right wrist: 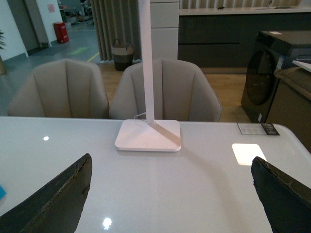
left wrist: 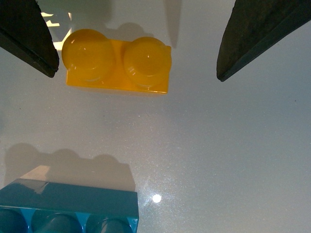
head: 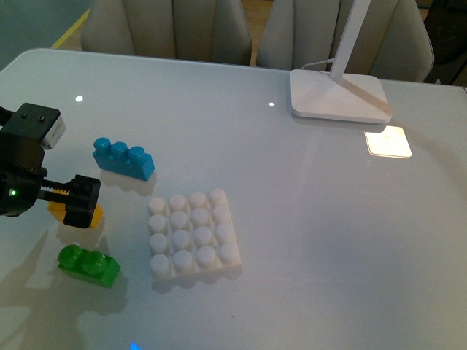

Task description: Insert yellow block into base center

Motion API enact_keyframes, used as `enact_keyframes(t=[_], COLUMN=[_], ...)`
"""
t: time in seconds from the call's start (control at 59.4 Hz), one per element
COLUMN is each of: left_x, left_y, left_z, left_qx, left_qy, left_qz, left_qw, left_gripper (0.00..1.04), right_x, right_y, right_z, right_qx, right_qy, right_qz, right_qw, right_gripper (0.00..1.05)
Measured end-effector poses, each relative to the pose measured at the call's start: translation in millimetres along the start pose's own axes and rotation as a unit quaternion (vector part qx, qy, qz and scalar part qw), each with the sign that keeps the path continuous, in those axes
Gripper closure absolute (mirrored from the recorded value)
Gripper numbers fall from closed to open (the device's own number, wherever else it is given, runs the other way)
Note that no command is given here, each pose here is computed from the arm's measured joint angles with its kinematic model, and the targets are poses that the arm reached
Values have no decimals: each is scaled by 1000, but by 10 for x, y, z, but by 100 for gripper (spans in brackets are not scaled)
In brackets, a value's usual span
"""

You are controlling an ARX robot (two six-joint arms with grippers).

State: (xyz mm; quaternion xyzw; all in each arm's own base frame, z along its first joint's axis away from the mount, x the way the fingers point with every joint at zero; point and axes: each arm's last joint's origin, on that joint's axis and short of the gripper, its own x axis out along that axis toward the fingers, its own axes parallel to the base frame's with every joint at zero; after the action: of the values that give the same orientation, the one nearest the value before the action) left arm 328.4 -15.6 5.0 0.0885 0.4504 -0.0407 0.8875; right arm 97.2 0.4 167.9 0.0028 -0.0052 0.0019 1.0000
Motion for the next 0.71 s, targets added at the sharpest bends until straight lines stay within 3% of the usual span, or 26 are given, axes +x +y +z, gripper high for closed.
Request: enact_keyframes(t=[0.707], left_x=[198], left_y=[-14], left_z=[-105], left_qx=[9], left_qy=[23], left_qz=[4], left_qw=[1000], left_gripper=[7], right_x=[0], right_y=[0], right_z=[0], right_qx=[0], right_qy=[0], right_qz=[0], right_qw=[1000], right_gripper=[9])
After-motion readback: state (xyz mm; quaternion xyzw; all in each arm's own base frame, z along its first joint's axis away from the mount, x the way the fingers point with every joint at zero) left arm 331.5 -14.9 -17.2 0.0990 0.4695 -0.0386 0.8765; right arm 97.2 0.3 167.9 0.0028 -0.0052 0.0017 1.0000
